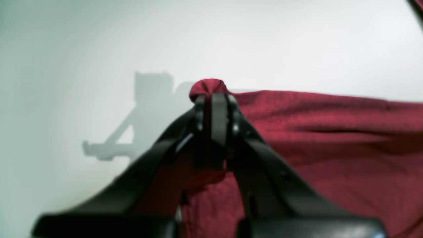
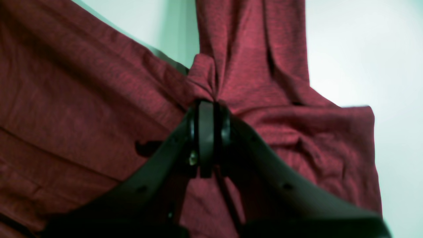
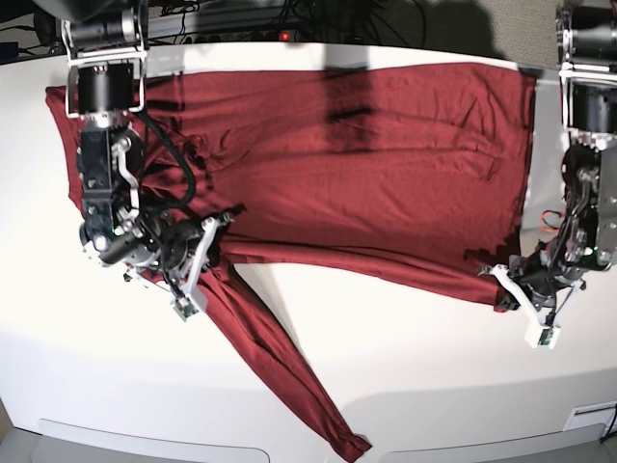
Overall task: Fold the T-shirt properly
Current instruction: 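Fold the pinched edge over toward the held edge with both grippers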
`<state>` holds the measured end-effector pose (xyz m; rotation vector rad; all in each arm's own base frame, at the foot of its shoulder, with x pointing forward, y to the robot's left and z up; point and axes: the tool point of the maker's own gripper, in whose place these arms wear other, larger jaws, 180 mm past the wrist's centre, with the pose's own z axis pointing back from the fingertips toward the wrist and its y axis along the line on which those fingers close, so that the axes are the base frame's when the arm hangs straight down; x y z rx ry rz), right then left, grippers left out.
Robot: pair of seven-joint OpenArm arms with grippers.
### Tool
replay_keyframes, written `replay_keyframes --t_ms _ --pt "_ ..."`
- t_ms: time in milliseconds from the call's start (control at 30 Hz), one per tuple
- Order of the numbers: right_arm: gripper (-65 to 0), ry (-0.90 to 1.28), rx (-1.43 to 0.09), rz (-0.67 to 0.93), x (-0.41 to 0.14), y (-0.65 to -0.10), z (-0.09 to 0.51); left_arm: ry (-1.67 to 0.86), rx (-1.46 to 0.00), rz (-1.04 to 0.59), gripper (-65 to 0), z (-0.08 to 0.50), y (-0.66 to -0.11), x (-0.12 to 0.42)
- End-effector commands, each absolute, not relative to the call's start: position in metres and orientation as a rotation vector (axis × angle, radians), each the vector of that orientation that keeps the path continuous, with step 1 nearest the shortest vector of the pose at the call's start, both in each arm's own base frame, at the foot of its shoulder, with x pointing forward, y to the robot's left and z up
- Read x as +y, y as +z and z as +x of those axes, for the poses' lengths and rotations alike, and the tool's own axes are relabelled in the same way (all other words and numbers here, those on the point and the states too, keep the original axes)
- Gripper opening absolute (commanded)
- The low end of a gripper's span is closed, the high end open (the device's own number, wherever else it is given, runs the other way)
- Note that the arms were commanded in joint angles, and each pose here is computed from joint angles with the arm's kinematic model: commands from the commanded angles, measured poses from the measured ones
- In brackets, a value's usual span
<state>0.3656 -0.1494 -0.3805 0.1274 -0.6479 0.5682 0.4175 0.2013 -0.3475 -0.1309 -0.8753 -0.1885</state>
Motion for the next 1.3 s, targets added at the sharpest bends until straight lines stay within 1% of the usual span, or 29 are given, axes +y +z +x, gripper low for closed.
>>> replay_keyframes --t_ms 0,167,400,500,700,867,1033,1267 --pt "-65.0 0.578 -0.713 0.116 -0.149 -0.361 0.378 -0.210 -0.933 -0.121 -65.0 0.426 -0.324 0.204" --pt "-65.0 0.587 -0.737 0.102 -0.150 -0.355 0.366 -0.265 -0.918 -0.103 -65.0 0.407 -0.319 0.198" --pt "-65.0 0.573 -0.792 0.048 -0.161 -0.330 0.354 -0.269 -0.875 -0.057 -65.0 0.386 -0.325 0.208" --pt "-65.0 0.557 -0.808 0.055 -0.164 -0.325 0.346 -0.287 -0.851 -0.049 -65.0 0.375 -0.328 0.207" --pt "-65.0 0.564 -0.784 0.066 -0.161 -0.330 0.325 -0.329 -0.814 -0.049 -65.0 0.350 -0.331 0.196" --pt "-65.0 0.586 -0.778 0.061 -0.156 -0.329 0.308 -0.331 -0.811 0.052 -65.0 0.330 -0.327 0.200" --pt "-65.0 0.603 -0.758 0.051 -0.154 -0.331 0.292 -0.357 -0.795 0.063 -65.0 0.310 -0.330 0.195" --pt "-65.0 0.596 -0.742 0.021 -0.162 -0.330 0.280 -0.343 -0.725 0.122 -65.0 0.287 -0.350 0.207"
